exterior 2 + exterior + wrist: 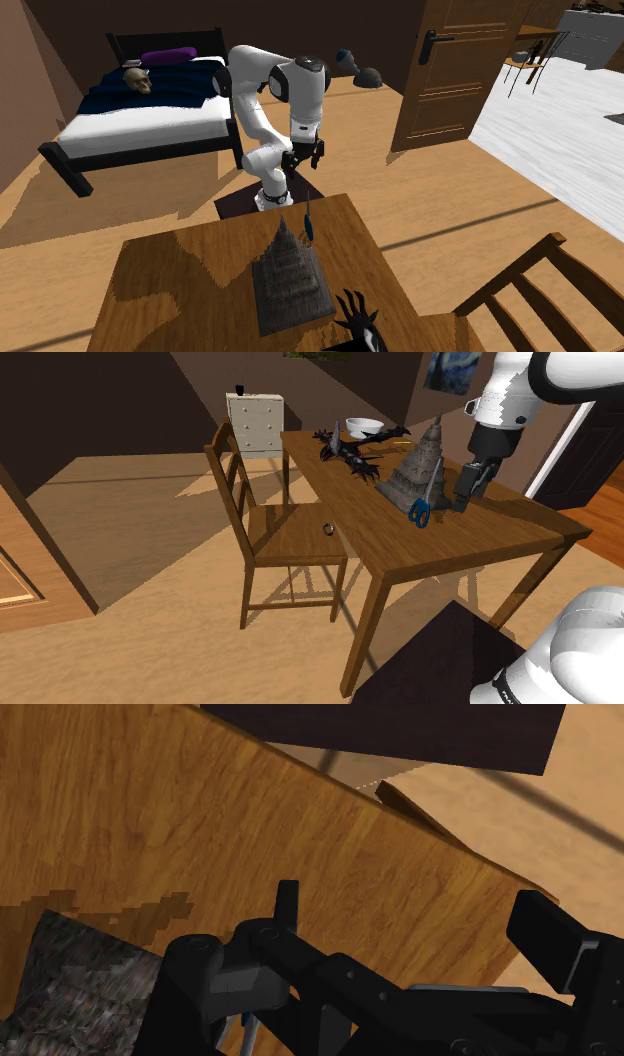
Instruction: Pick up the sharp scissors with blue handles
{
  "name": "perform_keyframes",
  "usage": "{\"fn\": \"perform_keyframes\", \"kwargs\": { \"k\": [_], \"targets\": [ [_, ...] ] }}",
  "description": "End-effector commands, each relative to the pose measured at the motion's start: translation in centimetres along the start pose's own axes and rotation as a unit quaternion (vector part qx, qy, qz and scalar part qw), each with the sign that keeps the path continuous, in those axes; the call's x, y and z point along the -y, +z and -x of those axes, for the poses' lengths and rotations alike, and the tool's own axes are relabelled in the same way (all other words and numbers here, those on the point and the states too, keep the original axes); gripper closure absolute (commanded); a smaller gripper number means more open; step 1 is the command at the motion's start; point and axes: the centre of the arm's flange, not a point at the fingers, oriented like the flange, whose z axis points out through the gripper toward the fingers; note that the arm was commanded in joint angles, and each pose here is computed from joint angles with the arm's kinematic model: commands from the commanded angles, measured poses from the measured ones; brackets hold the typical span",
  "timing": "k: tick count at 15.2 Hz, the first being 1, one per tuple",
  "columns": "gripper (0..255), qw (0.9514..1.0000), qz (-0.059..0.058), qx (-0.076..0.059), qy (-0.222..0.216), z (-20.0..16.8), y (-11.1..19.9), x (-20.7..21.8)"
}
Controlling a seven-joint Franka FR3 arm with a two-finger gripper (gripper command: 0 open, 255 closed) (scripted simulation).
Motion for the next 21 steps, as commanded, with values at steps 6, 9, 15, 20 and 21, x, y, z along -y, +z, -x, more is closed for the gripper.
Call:
{"fn": "perform_keyframes", "kwargs": {
  "k": [6,9,15,20,21],
  "targets": [
    [0,0.9926,-0.010,-0.045,0.112,-4.0,2.4,-3.0],
    [0,0.9812,-0.016,-0.072,0.179,-6.2,3.8,-5.2],
    [0,0.9755,-0.019,-0.082,0.203,-7.0,6.4,-6.0],
    [0,0.9755,-0.019,-0.082,0.203,-7.1,8.2,-5.9],
    [255,0.9755,-0.019,-0.082,0.203,-7.1,8.3,-5.8]
  ]
}}
